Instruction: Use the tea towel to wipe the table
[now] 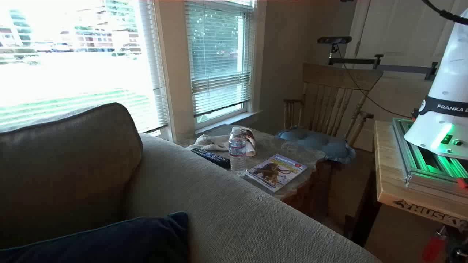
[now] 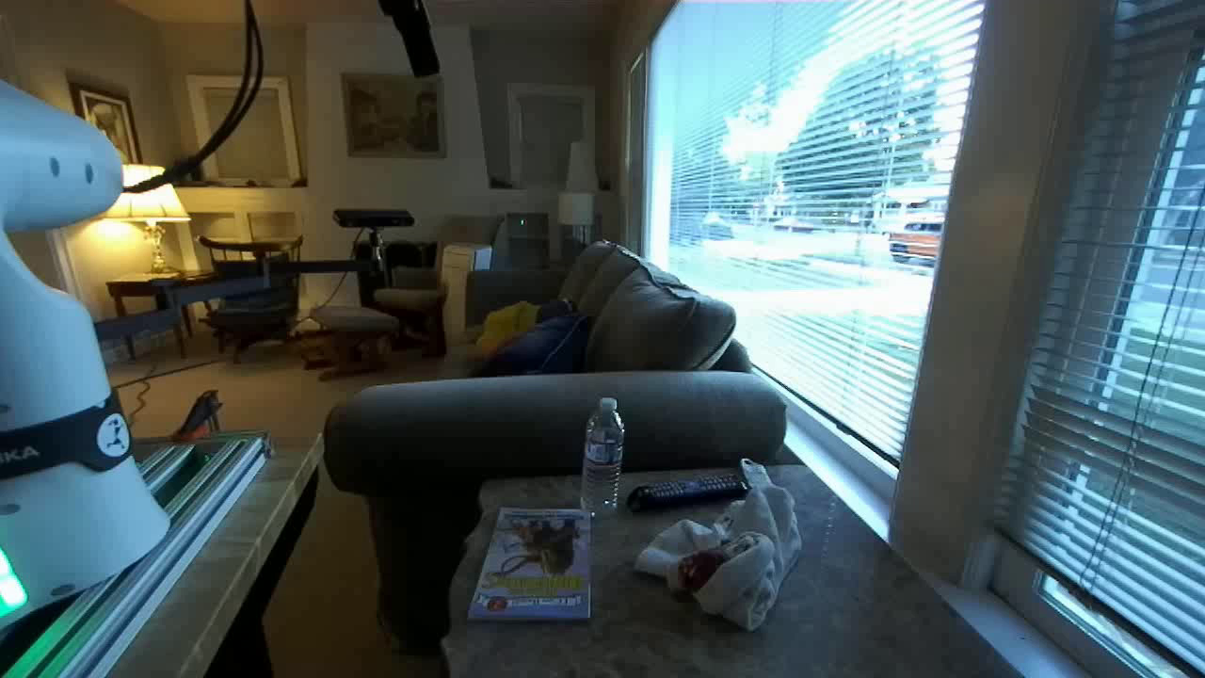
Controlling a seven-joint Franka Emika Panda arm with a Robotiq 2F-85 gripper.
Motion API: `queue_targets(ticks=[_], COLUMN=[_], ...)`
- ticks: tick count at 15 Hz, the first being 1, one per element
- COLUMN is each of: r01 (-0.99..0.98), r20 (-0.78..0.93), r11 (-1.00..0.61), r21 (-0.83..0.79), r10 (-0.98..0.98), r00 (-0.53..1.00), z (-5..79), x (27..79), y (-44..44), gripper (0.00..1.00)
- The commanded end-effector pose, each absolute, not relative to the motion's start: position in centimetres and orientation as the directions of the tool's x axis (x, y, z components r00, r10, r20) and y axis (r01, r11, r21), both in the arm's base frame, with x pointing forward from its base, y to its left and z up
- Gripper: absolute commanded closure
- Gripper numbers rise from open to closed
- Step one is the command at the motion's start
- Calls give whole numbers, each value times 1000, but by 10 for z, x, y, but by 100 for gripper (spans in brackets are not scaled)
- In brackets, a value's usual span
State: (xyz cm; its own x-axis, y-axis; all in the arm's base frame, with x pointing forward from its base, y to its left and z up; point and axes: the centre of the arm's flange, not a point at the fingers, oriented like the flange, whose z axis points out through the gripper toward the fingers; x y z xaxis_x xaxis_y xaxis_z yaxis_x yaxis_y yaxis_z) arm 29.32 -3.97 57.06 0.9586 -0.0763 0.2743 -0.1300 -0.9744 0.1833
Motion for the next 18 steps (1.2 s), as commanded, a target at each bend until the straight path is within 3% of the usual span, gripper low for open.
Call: queue_targets(ticks=[1,7,18], r01=[-130,-132,-162], r20=[274,279,341], r11=[-974,-974,-984], r21=[183,183,69], r10=[-76,-77,-129], r00=[959,957,931], z=[571,569,476], x=[293,297,431], y=[-40,-37,24], gripper=[0,0,0])
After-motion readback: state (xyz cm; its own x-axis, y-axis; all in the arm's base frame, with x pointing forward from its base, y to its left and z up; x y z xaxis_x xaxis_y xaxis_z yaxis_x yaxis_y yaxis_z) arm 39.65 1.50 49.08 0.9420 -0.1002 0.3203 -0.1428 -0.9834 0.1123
